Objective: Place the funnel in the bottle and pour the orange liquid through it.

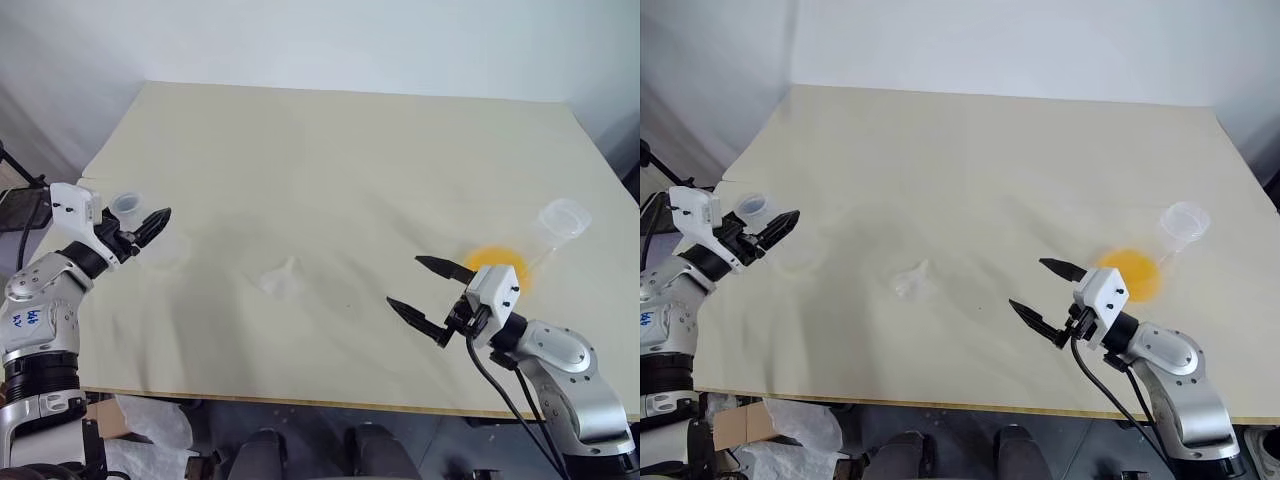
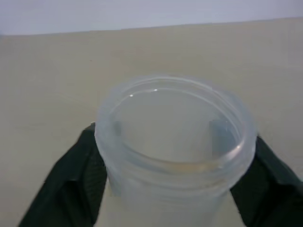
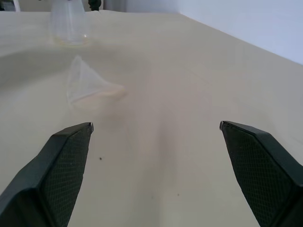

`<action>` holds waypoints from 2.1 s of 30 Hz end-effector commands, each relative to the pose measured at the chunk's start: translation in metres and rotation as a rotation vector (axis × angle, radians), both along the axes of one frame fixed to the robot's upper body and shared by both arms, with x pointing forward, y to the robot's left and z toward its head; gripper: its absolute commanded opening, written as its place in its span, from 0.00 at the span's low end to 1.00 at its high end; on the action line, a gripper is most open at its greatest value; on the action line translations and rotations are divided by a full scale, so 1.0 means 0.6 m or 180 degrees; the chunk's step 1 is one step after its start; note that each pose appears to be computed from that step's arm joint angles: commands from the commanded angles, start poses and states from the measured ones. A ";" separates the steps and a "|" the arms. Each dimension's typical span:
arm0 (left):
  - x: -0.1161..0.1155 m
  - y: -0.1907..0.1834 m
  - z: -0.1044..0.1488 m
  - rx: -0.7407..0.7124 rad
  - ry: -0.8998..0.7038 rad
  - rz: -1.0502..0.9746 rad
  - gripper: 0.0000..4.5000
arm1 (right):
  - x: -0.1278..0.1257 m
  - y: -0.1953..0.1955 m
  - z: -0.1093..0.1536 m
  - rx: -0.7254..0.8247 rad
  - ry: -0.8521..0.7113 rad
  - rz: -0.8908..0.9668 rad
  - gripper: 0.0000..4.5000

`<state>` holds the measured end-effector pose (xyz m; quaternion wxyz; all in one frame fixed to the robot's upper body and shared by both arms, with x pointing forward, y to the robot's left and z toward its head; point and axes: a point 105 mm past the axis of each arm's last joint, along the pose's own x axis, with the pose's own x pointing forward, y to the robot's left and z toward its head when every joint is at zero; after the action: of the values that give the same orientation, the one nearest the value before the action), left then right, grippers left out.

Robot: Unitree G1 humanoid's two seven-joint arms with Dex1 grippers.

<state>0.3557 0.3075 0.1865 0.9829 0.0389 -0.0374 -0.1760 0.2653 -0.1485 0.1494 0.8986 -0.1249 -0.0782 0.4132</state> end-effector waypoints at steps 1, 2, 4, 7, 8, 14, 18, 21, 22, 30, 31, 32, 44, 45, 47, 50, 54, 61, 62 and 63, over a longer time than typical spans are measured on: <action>-0.006 0.010 0.019 0.0088 -0.0115 0.0018 0.54 | -0.008 0.007 0.018 0.0026 -0.0191 0.0028 1.00; -0.007 0.011 0.019 0.0091 -0.0119 0.0020 0.54 | -0.008 0.007 0.018 0.0028 -0.0191 0.0027 1.00; -0.008 0.013 0.021 0.0089 -0.0130 0.0017 0.54 | -0.008 0.007 0.018 0.0031 -0.0195 0.0024 1.00; -0.012 -0.004 0.035 0.0027 -0.0253 -0.0177 0.54 | -0.006 0.006 0.019 0.0034 -0.0210 0.0018 1.00; -0.013 -0.021 0.050 -0.0015 -0.0352 -0.0353 0.54 | -0.005 0.005 0.019 0.0032 -0.0215 0.0013 1.00; -0.021 -0.190 0.148 -0.0047 -0.0731 -0.1919 0.54 | -0.015 -0.016 0.025 -0.0041 -0.0237 -0.0157 1.00; -0.031 -0.314 0.161 0.0166 -0.0617 -0.3052 0.54 | -0.038 -0.039 0.025 -0.0103 -0.0217 -0.0401 1.00; -0.030 -0.390 0.138 0.0309 -0.0477 -0.3616 0.54 | -0.061 -0.054 0.020 -0.0126 -0.0179 -0.0616 1.00; -0.027 -0.415 0.125 0.0322 -0.0383 -0.3761 0.54 | -0.071 -0.059 0.018 -0.0138 -0.0166 -0.0700 1.00; 0.005 -0.520 0.042 0.0715 -0.0282 -0.3988 0.54 | -0.127 -0.074 0.013 -0.0132 -0.0099 -0.1252 1.00; 0.007 -0.525 0.034 0.0771 -0.0283 -0.3988 0.54 | -0.132 -0.073 0.013 -0.0119 -0.0092 -0.1290 1.00; 0.011 -0.527 0.028 0.0834 -0.0278 -0.3965 0.54 | -0.135 -0.071 0.013 -0.0112 -0.0089 -0.1314 1.00; 0.018 -0.527 -0.001 0.0856 -0.0192 -0.3944 0.54 | -0.140 -0.066 0.011 -0.0093 -0.0051 -0.1346 1.00; 0.017 -0.525 0.002 0.0799 -0.0218 -0.3949 0.62 | -0.136 -0.065 0.012 -0.0090 -0.0061 -0.1319 1.00; 0.015 -0.520 0.006 0.0690 -0.0217 -0.3978 0.76 | -0.130 -0.063 0.013 -0.0085 -0.0074 -0.1275 1.00; 0.012 -0.506 0.011 0.0607 -0.0235 -0.4038 0.97 | -0.122 -0.060 0.016 -0.0090 -0.0093 -0.1202 1.00; 0.022 -0.465 0.042 0.0408 -0.0442 -0.3867 0.99 | -0.109 -0.058 0.019 -0.0084 -0.0103 -0.1099 1.00; 0.019 -0.378 0.045 0.0468 -0.0472 -0.3665 0.99 | -0.087 -0.044 0.018 -0.0077 -0.0114 -0.0850 1.00; 0.018 -0.368 0.048 0.0455 -0.0509 -0.3608 0.99 | -0.084 -0.043 0.018 -0.0078 -0.0120 -0.0817 1.00; 0.018 -0.356 0.052 0.0439 -0.0565 -0.3505 0.99 | -0.080 -0.041 0.019 -0.0079 -0.0126 -0.0771 1.00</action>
<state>0.3694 0.0874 0.1982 0.7322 0.0870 -0.0820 -0.6705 0.2174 -0.1777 0.1569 0.9445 -0.1534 -0.0660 0.2829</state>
